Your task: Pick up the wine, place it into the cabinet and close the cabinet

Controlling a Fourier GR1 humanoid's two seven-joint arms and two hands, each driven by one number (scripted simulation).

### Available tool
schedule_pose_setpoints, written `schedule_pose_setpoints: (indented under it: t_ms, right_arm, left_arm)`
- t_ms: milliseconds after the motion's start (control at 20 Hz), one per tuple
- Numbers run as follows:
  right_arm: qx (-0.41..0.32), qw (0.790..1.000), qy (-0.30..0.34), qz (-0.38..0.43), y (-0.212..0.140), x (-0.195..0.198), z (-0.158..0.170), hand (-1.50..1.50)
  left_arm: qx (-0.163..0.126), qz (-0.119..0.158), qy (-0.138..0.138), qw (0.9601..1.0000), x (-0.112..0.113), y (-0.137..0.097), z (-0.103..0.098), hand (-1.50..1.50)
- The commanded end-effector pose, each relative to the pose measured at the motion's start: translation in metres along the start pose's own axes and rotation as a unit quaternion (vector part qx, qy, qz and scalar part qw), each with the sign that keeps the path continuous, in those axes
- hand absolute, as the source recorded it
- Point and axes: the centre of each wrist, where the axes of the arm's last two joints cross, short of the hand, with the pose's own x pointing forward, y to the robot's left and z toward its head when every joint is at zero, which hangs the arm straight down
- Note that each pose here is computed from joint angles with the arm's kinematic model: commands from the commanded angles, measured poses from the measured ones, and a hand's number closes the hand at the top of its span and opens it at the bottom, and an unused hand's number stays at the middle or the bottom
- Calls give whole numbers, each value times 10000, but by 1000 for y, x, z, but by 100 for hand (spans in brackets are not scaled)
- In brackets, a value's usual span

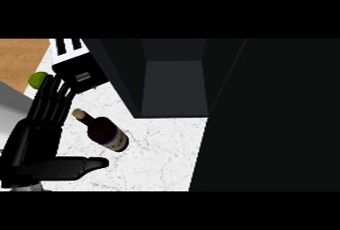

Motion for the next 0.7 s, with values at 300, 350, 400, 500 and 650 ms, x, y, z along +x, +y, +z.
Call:
schedule_pose_setpoints:
  t_ms: [300, 350, 400, 500, 650]
  right_arm:
    - [-138, 9987, -436, 237, 3, 31, 39, -150]
    - [-214, 9981, -430, 395, -9, 34, 30, -150]
    - [-247, 9981, -519, 227, -3, 33, 27, -150]
    - [-227, 9979, -528, 305, -2, 31, 28, -150]
    - [-143, 9976, -502, 445, -9, 35, 38, -150]
  left_arm:
    - [269, -200, 179, 9993, -58, 18, 31, -150]
    - [205, -132, 126, 9996, -55, 21, 20, -150]
    - [214, -168, 140, 9995, -58, 45, 24, -150]
    - [241, -192, 251, 9992, -67, 49, 20, -150]
    - [210, -173, 312, 9991, -90, 39, 29, -150]
